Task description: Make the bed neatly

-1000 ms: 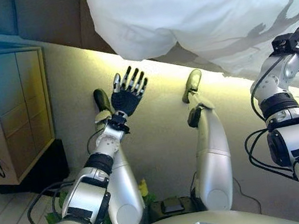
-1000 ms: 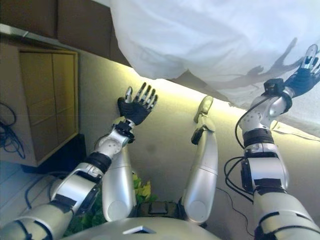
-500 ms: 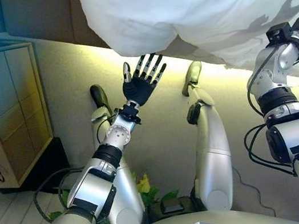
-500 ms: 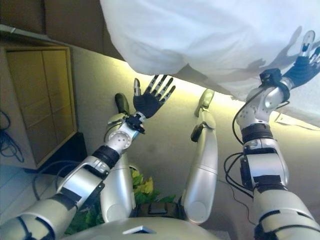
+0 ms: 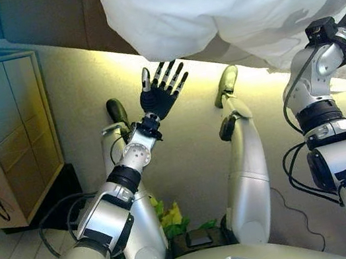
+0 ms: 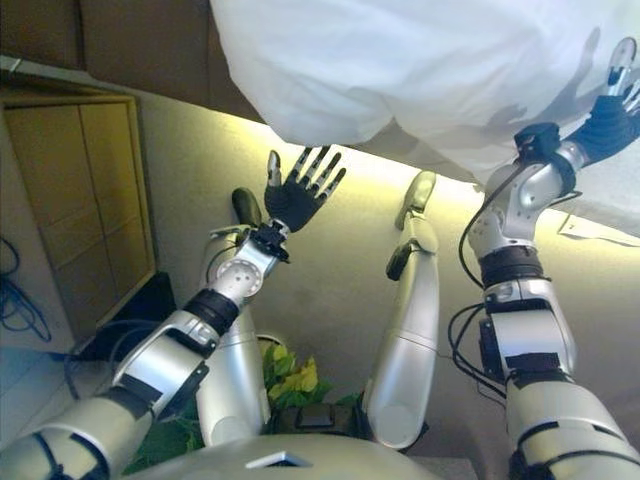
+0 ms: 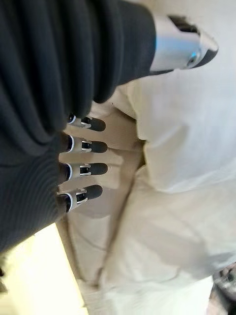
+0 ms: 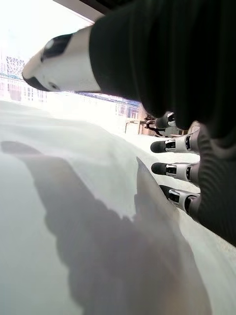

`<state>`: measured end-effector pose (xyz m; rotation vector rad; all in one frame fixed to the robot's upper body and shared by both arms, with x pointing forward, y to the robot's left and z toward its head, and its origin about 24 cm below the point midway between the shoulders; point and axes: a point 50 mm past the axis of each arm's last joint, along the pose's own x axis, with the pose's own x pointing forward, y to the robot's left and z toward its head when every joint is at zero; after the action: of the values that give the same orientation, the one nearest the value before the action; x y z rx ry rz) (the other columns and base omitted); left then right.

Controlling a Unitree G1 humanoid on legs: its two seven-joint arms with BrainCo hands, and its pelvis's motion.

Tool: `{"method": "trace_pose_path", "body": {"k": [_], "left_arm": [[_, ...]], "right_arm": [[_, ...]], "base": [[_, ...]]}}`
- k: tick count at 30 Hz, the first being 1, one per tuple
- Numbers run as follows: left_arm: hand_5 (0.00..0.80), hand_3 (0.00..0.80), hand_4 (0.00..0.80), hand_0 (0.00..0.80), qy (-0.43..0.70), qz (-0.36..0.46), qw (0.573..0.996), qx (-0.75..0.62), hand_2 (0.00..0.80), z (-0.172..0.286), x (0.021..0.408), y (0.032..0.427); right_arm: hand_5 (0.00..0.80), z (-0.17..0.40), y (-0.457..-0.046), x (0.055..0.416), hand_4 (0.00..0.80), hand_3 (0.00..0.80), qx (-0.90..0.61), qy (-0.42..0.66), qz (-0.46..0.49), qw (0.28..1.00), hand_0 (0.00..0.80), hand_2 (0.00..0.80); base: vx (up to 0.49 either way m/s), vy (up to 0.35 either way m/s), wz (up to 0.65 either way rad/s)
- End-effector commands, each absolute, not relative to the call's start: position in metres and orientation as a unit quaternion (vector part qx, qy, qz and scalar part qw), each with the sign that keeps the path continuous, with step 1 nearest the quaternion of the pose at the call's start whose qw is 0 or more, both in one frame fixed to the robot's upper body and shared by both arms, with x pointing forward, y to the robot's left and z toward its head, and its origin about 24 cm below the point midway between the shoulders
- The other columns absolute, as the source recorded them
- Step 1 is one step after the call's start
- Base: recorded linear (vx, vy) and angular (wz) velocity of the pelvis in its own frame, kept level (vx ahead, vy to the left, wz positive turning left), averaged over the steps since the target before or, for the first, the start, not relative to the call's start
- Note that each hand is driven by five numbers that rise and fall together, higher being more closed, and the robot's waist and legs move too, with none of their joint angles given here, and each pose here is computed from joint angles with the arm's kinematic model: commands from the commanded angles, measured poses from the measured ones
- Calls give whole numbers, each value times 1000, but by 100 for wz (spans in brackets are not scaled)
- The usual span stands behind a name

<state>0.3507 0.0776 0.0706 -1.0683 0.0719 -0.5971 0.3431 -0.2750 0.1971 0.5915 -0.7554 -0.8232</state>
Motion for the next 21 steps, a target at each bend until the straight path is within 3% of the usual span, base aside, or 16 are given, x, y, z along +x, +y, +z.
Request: {"method": "trace_pose_path", "body": {"k": [1,20,21], "left_arm": [[0,0,0,0,-1,-296,817,-495,0,94,361,71],[0,0,0,0,-75,-327,786,-518,0,127,371,90],[602,602,602,602,-77,-331,785,-517,602,127,371,90]], "right_arm": [[0,227,-280,335,0,0,238,-417,-364,798,0,0],[0,241,-292,332,0,0,220,-420,-341,812,0,0],[0,242,-292,332,0,0,221,-420,-341,812,0,0]], "base": [[27,137,-8],[26,52,-8],[28,20,-5]]}}
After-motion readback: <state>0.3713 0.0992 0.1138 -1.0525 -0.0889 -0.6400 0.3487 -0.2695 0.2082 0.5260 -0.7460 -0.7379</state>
